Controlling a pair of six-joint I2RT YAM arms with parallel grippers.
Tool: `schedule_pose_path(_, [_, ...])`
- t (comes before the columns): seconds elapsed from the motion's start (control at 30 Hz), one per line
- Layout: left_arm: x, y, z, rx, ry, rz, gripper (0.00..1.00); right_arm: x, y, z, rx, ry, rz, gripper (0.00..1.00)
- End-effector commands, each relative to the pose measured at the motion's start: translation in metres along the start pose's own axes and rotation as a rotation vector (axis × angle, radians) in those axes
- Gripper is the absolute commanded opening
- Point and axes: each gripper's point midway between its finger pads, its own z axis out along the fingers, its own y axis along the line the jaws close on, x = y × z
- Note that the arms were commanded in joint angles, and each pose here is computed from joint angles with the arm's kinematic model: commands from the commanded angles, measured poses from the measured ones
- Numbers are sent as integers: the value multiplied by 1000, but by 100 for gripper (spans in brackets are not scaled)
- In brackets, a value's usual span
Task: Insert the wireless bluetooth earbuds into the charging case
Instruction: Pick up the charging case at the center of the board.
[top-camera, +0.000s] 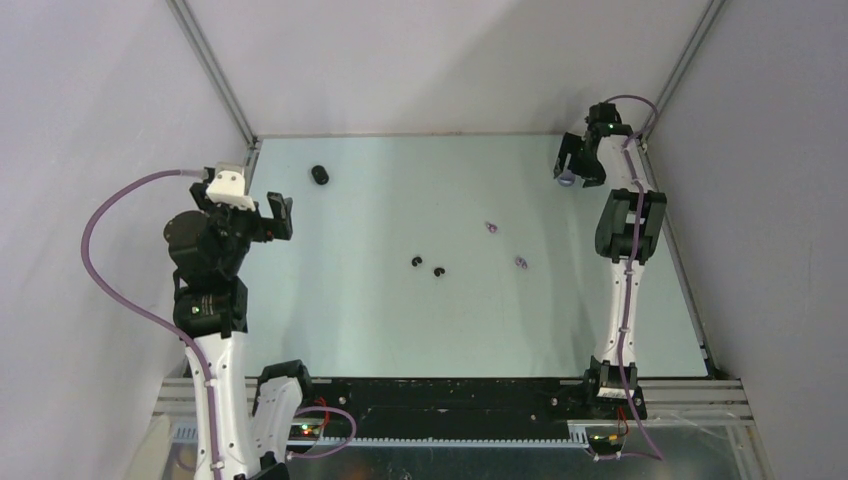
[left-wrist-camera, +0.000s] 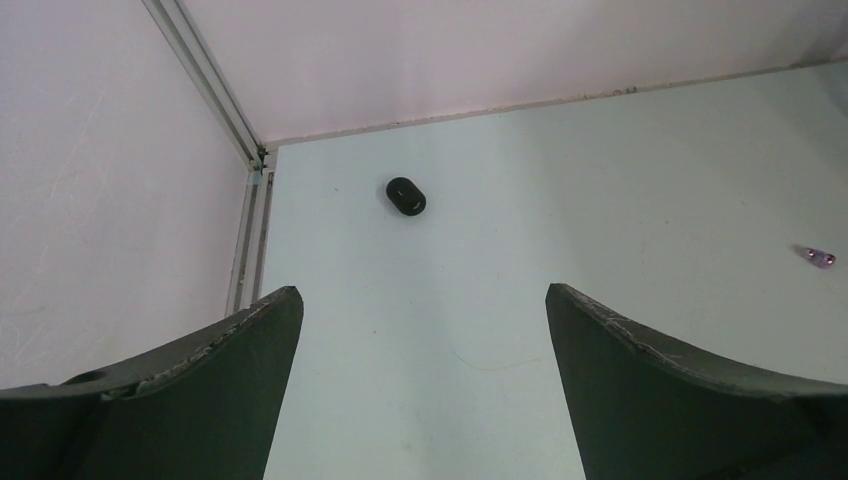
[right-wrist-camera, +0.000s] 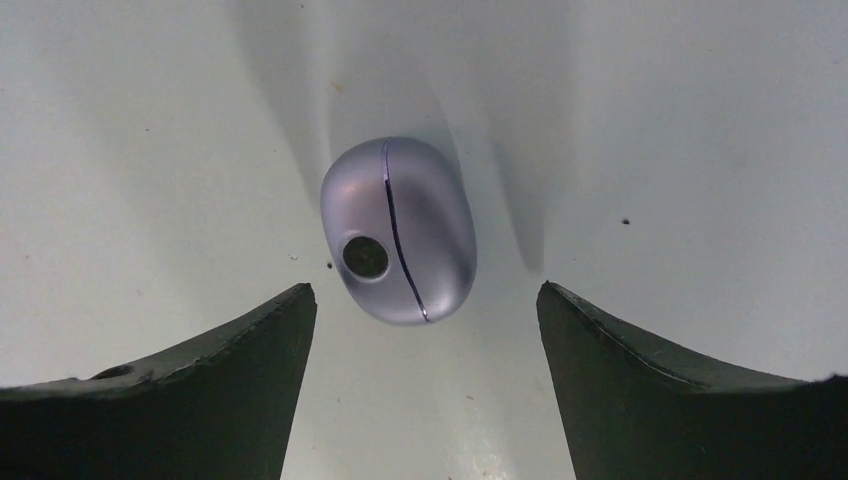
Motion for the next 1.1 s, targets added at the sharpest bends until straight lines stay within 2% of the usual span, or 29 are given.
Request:
schedule_pose_path(0.0, [-6,5,1,-12,-15,13,99,-22,10,3,-13,-78,24,85])
schedule_pose_path(0.17, [-7,6,2,-17,-12,4,99,-23,7,13,23,-91,30,83])
schedule_pose_path(0.5, [-3,6,6,-8,7,-2,99,-18,13,24,32,-87,-7,65])
schedule_pose_path(0.57, [-3,6,7,-5,8,-4,99,-16,17,26,30,-83,-18,61])
schedule_pose_path(0.67, [-3,5,7,-3,6,-5,99,-16,15,26,64,-89,-46,49])
schedule_pose_path(0.7, [-4,5,6,-2,5,-4,99,-16,18,25,66,-91,-60,43])
schedule_pose_path(0.77, [-3,5,6,-3,5,-4,99,-13,23,23,59,-87,-91,37])
schedule_pose_path(0.9, [-5,4,4,-4,-2,-3,99,-5,44,2,25,-78,-163,35])
schedule_pose_path(1.0, [-7,3,2,-1,-11,-5,99,1,81,-37,-18,-90,-265,34])
schedule_pose_path(1.07, [-8,2,1,6,-16,-4,99,25,97,-52,-34,-56,-330,33])
